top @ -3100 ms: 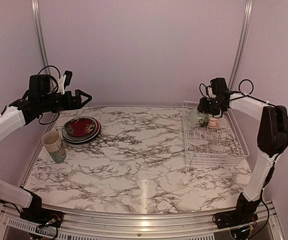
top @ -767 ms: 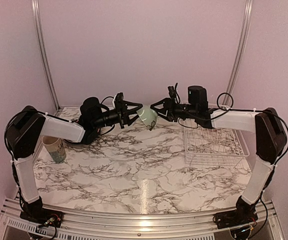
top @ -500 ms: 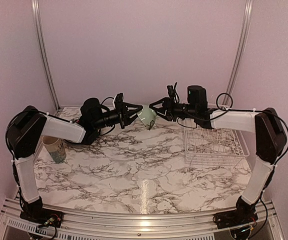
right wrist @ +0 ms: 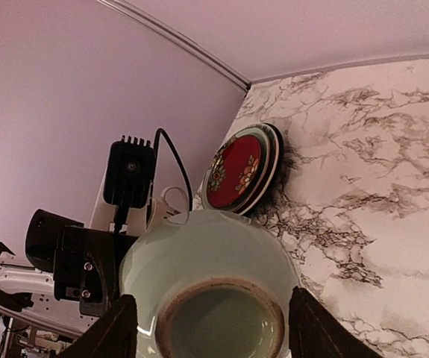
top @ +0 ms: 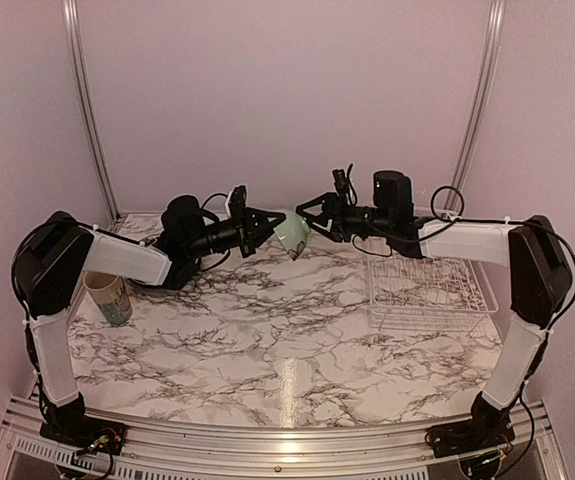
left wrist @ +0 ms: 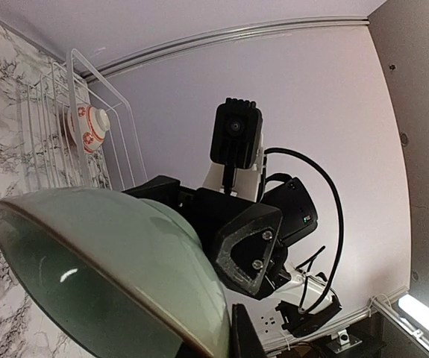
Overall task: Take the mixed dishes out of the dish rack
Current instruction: Pass from the right arm to the left, then place the bowl at the center of the board.
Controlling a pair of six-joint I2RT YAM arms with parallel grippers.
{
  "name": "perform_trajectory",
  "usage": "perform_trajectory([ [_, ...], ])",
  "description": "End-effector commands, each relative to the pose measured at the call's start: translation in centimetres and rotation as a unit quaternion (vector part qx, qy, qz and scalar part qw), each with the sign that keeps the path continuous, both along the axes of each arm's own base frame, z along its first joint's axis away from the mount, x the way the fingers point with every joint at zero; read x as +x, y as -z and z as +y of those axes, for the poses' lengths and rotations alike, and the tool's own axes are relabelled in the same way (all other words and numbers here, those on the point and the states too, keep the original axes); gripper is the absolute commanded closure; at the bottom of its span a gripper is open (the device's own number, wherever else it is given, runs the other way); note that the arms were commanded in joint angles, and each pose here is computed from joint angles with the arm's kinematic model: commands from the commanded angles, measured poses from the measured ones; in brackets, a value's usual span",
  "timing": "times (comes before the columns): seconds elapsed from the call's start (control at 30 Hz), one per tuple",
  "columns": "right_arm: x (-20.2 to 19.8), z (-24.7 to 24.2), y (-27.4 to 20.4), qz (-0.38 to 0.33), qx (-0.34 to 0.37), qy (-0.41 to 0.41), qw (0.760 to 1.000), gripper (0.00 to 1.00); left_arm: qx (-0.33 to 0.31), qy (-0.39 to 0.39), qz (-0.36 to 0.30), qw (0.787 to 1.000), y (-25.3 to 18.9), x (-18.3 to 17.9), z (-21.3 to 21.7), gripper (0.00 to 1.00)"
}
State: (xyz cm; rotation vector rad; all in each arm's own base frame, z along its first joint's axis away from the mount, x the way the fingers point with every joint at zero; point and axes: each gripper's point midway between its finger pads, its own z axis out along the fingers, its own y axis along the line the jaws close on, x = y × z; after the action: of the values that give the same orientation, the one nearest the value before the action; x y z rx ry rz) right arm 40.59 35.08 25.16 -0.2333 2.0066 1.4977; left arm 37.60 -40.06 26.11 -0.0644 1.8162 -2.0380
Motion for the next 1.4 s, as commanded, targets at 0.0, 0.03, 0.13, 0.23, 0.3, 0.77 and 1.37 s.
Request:
perform_trajectory([
  [0.0, 0.2, -0.4, -2.0, -0.062, -0.022, 0.026, 0.998, 0.24, 0.046, -0.001, -0.014, 0.999, 0.8, -0.5, 0.1, 1.0],
  [0.03, 0.3, -0.9, -1.7, -0.066, -0.039, 0.034, 0.996, 0.19, 0.059, -0.005, -0.018, 0.998, 1.0, -0.5, 0.2, 1.0],
  [0.13, 0.7, -2.0, -1.1, -0.072, -0.082, 0.056, 0.992, 0.11, 0.118, -0.02, -0.027, 0.992, 2.4, -0.4, 0.7, 1.0],
  [0.23, 1.0, -3.4, -0.6, -0.077, -0.111, 0.079, 0.988, 0.09, 0.19, -0.034, -0.036, 0.981, 3.8, -0.1, 1.4, 1.0],
  [0.3, 1.1, -4.5, -0.5, -0.08, -0.127, 0.095, 0.984, 0.09, 0.255, -0.044, -0.048, 0.965, 4.7, 0.6, 1.9, 1.0],
  [0.77, 1.2, -10.3, 0.4, -0.079, -0.181, 0.155, 0.968, 0.09, 0.662, -0.088, -0.064, 0.742, 12.1, 5.0, 10.8, 1.0],
  [1.37, 0.9, -11.8, -0.8, -0.097, -0.192, 0.176, 0.961, 0.08, 0.746, -0.048, -0.081, 0.659, 15.6, 8.8, 10.6, 1.0],
])
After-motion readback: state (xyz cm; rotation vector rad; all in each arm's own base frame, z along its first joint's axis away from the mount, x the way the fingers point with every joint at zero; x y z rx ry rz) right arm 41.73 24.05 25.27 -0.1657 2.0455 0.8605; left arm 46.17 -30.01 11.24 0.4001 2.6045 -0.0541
